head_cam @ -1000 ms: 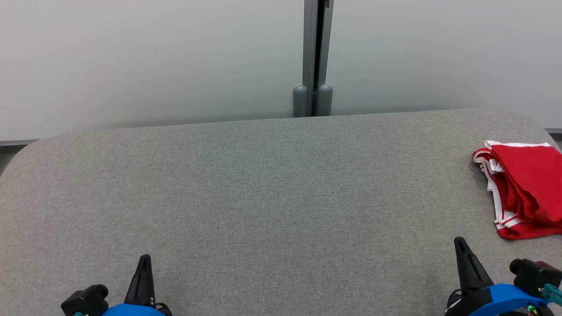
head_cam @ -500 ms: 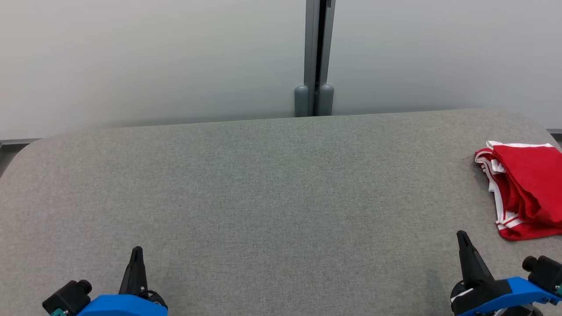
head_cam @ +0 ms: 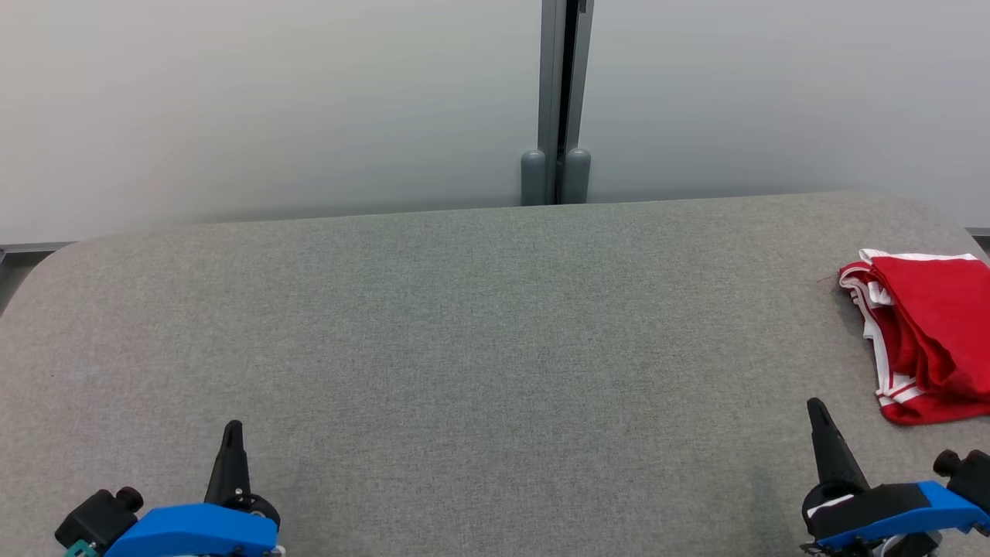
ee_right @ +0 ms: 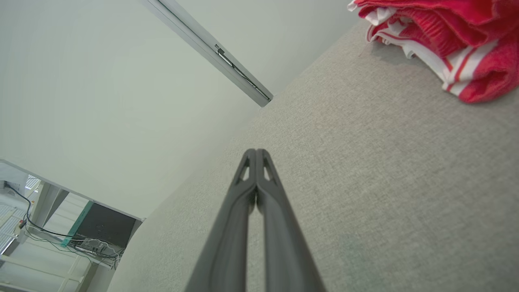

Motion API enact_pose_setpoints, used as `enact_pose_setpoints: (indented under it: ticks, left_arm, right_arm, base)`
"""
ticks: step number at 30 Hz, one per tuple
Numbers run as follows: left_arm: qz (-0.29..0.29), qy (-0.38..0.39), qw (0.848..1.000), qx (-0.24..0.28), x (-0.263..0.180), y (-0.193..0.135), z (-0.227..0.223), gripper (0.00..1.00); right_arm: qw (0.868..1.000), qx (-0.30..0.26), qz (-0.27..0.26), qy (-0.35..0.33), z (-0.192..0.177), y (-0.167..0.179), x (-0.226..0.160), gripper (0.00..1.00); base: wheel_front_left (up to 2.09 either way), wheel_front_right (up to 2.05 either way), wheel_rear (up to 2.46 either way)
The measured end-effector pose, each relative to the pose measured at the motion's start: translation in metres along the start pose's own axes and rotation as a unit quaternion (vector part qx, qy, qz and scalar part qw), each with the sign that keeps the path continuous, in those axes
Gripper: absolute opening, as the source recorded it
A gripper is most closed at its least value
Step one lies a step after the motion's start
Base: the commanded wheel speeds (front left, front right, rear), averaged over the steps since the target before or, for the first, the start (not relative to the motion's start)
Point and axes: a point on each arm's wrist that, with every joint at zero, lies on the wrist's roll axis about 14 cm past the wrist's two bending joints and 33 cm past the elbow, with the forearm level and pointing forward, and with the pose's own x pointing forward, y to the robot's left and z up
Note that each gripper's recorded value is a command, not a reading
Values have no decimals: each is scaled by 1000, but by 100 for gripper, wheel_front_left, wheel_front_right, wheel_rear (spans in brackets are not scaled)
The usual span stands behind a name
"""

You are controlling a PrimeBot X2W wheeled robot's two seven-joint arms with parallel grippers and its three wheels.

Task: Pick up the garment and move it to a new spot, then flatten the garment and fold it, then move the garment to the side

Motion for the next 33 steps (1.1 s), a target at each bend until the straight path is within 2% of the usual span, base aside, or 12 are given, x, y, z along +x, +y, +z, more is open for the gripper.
enact_pose_setpoints:
  ticks: [15, 33]
  left_arm:
    - [-8, -8, 996, -85, 4, -8, 9, 0]
    - [-22, -16, 985, -172, 8, -15, 20, 0]
  right_arm:
    - [996, 93, 9, -2, 3, 6, 5, 0]
    - [982, 188, 22, -4, 7, 13, 10, 0]
  base:
    - [0, 0, 0]
    - [0, 0, 0]
